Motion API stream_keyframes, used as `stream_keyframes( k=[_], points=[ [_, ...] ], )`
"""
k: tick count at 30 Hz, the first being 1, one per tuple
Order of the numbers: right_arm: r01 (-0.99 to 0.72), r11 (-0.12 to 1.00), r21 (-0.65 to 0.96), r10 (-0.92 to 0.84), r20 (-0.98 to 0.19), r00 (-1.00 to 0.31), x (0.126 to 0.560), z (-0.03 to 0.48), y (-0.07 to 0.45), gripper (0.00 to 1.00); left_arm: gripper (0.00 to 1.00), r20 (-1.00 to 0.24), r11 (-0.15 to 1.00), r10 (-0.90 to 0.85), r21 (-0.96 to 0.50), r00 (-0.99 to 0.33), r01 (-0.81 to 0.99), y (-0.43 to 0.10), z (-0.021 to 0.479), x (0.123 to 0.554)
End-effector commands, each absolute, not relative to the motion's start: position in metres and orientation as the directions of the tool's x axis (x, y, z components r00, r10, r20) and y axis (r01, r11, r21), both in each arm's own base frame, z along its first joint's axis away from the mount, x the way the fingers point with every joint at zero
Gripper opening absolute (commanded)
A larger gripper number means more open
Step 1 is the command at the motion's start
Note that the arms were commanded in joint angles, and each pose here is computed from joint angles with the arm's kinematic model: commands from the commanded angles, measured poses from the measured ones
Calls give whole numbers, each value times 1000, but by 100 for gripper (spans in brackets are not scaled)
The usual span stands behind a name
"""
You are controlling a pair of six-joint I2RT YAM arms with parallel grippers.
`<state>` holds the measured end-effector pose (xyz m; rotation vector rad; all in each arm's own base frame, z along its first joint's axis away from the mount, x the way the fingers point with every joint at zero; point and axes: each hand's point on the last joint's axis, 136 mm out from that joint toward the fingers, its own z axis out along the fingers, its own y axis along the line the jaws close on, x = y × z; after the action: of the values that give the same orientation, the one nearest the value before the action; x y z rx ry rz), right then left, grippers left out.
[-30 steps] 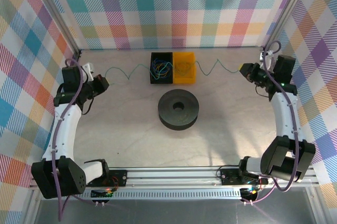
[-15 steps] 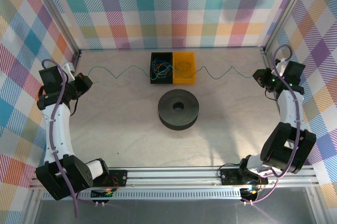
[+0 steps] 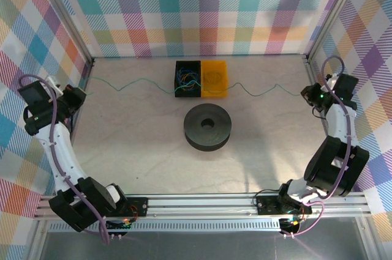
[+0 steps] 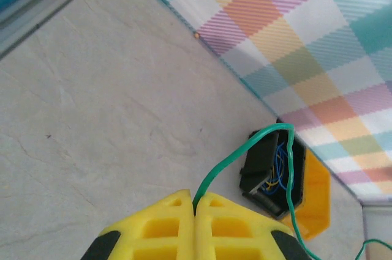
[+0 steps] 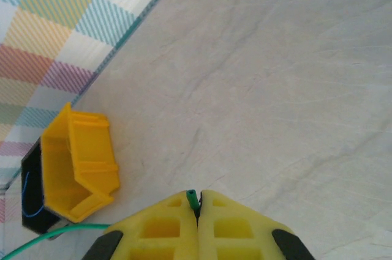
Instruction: Wrap the cables
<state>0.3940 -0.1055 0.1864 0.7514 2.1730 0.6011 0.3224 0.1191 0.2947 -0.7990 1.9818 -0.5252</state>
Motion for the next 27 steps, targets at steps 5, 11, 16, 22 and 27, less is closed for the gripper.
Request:
stream_keyframes(
  k=[5,11,16,22,27],
  points=[
    [429,714,554,699,-526,-485,386,182,-149,0,0,-638,665,-740,-646,-212,-374,153,328,316],
    [286,685,670,699,-492,-519,392,191,-115,0,0,-658,699,-712,-635,-244,-329,134,333,318],
    [201,710,675,638,-495,-590,397,192,-76,0,0,-715,803,-596,-537,-365,-260,75,329,321],
    [158,752,640,548,-475,-688,411,179,-33,0,0,-721,810,-585,-532,-371,-245,40,319,322],
    [157,776,611,509,-459,-729,410,174,-12,47,0,-736,807,-590,-519,-333,-283,36,318,318]
  ],
)
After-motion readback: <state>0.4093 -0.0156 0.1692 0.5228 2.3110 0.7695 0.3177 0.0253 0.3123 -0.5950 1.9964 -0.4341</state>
